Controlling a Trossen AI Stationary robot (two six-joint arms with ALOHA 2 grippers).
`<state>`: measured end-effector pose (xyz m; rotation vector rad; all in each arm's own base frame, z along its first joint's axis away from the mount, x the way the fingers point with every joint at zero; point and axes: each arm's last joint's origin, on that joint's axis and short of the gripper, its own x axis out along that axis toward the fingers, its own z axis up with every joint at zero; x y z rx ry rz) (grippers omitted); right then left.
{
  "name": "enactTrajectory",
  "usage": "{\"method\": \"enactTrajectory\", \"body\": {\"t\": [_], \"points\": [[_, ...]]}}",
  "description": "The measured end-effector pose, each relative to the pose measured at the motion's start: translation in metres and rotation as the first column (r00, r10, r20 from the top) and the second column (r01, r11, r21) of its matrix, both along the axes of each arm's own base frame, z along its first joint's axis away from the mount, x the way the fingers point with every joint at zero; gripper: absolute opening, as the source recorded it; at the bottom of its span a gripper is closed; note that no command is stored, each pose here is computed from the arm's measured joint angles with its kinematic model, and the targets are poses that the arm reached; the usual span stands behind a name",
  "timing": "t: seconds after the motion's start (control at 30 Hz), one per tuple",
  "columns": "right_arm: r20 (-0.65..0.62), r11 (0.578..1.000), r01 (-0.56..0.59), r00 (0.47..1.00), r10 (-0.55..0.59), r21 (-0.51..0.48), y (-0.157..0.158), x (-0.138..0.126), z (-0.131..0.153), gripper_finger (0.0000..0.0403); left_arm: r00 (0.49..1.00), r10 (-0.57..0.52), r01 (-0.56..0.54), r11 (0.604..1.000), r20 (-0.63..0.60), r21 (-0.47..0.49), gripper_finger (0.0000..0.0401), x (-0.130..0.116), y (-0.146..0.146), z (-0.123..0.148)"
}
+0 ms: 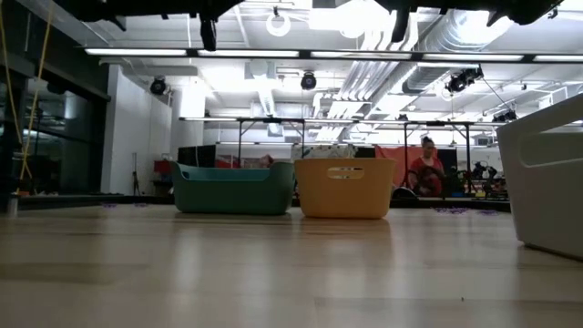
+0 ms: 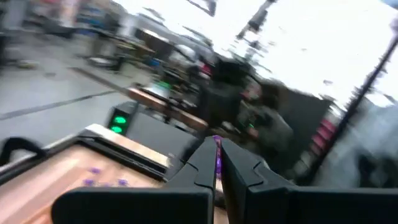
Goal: Sort Halloween decoration
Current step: Put the violet witch hut toy into the green bin
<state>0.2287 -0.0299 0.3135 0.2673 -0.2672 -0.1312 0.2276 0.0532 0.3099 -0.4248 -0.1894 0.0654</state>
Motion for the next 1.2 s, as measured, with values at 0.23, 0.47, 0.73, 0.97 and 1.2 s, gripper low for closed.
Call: {"method": "enactTrajectory", "body": {"t": [0.23,0.47,0.73,0.97,1.2], "points": [[-0.009,0.999,0.034,0.999,-0.034,-0.007,-0.005,-0.001,-0.001,0.0,0.942,0.175,-0.198,0.979,-0.286,-0.053,0.0,0.008,0.05,0.032],[-0.02,0.998,0.063,0.998,-0.063,-0.002,-0.011,-0.001,-0.002,0.0,0.617,0.125,-0.247,0.968,-0.777,-0.04,0.0,0.025,0.093,-0.007],[-0.085,0.998,0.063,0.994,-0.062,0.004,-0.012,0.0,-0.008,0.0,0.369,-0.006,-0.127,0.99,-0.929,-0.057,0.0,0.06,0.092,-0.081],[-0.117,0.998,0.066,0.991,-0.064,0.009,-0.012,0.0,-0.011,0.0,0.22,0.107,-0.102,0.991,-0.97,0.086,0.0,0.081,0.096,-0.125],[-0.119,0.998,0.066,0.991,-0.065,0.007,-0.012,0.0,-0.011,0.0,0.173,0.093,-0.101,0.992,-0.98,0.076,0.0,0.086,0.099,-0.145]]}}
